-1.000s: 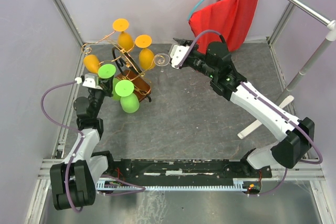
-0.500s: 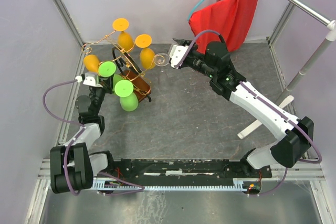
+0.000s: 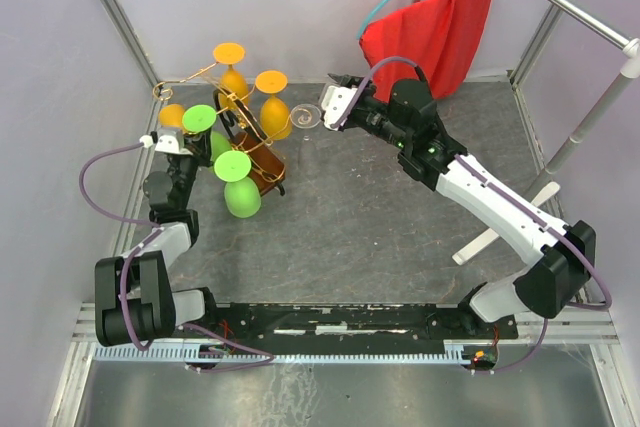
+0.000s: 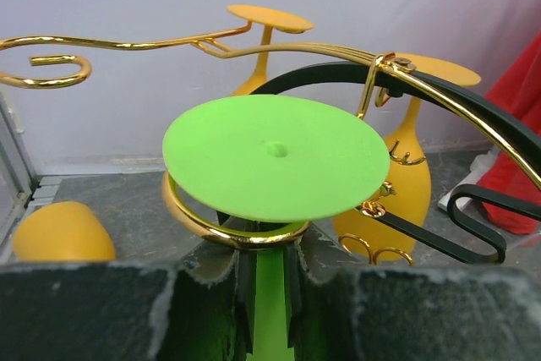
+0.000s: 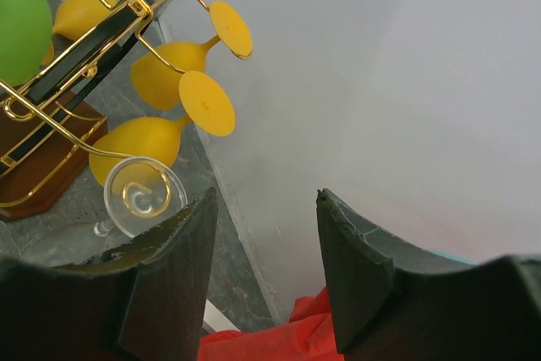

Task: Place the wine glass upside down on the wine glass rack
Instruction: Turn the wine glass upside down at the wine rack.

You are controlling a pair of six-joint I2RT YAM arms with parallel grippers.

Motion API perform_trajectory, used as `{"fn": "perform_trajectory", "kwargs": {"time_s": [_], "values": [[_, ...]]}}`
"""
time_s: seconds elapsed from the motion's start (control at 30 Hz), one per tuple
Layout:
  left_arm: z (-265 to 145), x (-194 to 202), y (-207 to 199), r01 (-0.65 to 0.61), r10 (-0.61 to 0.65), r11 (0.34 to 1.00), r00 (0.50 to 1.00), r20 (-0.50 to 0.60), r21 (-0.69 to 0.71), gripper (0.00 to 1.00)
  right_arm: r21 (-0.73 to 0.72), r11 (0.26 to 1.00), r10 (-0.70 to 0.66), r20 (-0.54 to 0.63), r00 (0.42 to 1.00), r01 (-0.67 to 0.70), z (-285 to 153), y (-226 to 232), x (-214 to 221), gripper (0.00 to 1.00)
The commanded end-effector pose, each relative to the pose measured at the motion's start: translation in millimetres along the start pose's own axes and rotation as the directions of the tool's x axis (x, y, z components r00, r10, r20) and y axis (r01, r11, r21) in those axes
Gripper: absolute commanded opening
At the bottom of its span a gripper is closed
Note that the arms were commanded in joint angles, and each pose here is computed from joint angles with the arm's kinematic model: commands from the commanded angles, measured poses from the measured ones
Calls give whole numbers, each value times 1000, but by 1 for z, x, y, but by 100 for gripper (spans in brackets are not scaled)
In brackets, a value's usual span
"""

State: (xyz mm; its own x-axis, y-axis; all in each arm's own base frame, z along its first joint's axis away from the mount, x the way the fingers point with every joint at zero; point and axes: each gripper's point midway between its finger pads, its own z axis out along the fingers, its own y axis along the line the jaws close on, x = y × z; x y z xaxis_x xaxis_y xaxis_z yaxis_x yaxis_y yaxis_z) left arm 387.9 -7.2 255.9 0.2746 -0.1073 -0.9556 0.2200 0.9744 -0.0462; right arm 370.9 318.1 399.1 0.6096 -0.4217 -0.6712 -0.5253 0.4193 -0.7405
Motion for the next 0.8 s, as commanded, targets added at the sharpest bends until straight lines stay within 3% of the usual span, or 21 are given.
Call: {"fn": "perform_trajectory", "kwargs": {"time_s": [0.0,0.57,0.77], "values": [[9,-24,20,-43,50,995,996,79,-90,4,66,998,-23,34,999,21,1,-25,-17,58],[-22,-22,50,-94,114,952,992,51,-292,8,57,998,-18,28,999,17,1,-21,-13,58],[-34,-25,43,-100,117,953,992,42,-287,8,52,999,-17,27,999,16,2,-19,-12,58]]}}
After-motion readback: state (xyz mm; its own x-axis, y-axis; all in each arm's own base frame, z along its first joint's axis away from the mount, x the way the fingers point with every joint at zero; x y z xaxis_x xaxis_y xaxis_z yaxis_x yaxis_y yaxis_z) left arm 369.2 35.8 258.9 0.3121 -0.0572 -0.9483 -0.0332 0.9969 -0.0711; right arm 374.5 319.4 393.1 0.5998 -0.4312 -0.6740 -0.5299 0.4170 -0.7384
